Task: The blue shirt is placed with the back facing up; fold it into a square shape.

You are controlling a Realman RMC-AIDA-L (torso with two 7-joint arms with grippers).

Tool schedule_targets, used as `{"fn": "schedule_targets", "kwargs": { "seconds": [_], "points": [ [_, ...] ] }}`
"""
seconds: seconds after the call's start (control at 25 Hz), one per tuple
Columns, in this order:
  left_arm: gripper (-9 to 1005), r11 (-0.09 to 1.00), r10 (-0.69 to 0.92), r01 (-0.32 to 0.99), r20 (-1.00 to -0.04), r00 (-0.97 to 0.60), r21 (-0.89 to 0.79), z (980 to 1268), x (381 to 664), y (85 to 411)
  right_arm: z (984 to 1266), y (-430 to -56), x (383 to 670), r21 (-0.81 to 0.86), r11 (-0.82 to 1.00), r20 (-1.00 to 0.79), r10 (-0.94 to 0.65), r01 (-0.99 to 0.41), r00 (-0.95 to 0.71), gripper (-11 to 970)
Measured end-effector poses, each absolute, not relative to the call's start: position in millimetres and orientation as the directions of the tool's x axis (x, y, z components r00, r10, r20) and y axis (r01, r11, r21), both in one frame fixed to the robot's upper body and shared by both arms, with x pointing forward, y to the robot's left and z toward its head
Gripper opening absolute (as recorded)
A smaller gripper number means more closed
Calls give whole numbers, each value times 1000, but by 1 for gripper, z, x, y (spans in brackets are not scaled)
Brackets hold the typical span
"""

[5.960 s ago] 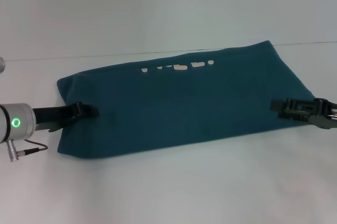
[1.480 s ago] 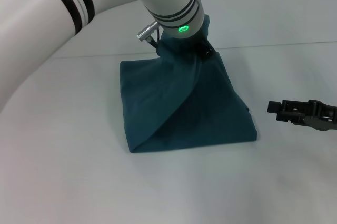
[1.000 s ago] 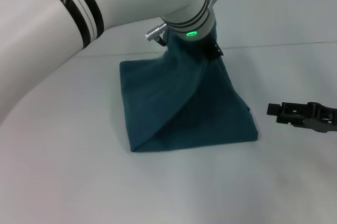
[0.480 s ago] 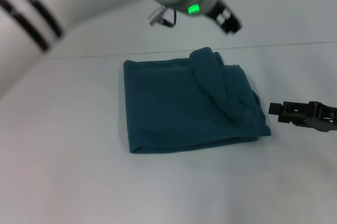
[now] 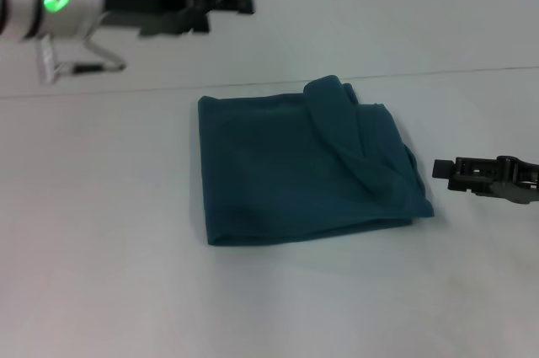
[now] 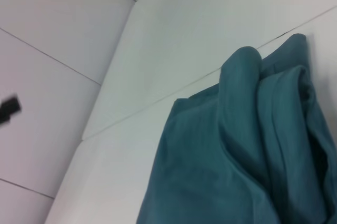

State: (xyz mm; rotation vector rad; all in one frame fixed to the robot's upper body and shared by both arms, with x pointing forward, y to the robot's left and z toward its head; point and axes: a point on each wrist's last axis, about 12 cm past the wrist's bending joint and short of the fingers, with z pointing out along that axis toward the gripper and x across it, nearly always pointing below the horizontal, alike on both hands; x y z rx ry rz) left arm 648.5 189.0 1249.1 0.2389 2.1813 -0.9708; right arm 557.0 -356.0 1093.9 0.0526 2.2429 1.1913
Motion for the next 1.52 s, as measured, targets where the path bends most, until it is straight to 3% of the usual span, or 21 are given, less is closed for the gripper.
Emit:
{"fn": "schedule_targets", "kwargs": {
  "seconds": [0.2, 0.36, 0.56, 0.84, 1.08, 1.52],
  "points": [
    [790, 534, -281, 277, -477, -833, -799, 1202, 619, 248, 1108, -356, 572, 750, 624, -463, 257, -221, -848, 670],
    [787, 469, -346, 173, -360, -866, -866, 1171, 592, 286, 1129, -350, 596, 716, 664, -457, 214, -215, -863, 670],
    [786, 434, -385, 141, -325, -864, -890, 1153, 563, 314, 1167, -328, 636, 618, 749, -488, 127, -239, -864, 669],
    [786, 426, -348, 133, -297, -889, -895, 1138, 543, 323, 1214, -265, 683, 340, 871, -568, -110, -354, -815, 670],
    [786, 406, -373, 116, -280, -884, -907, 1128, 537, 327, 1216, -223, 697, 180, 905, -569, -223, -385, -791, 671],
    [787, 393, -410, 102, -274, -870, -914, 1123, 535, 331, 1175, -174, 685, 126, 878, -498, -347, -462, -795, 669]
  ]
}}
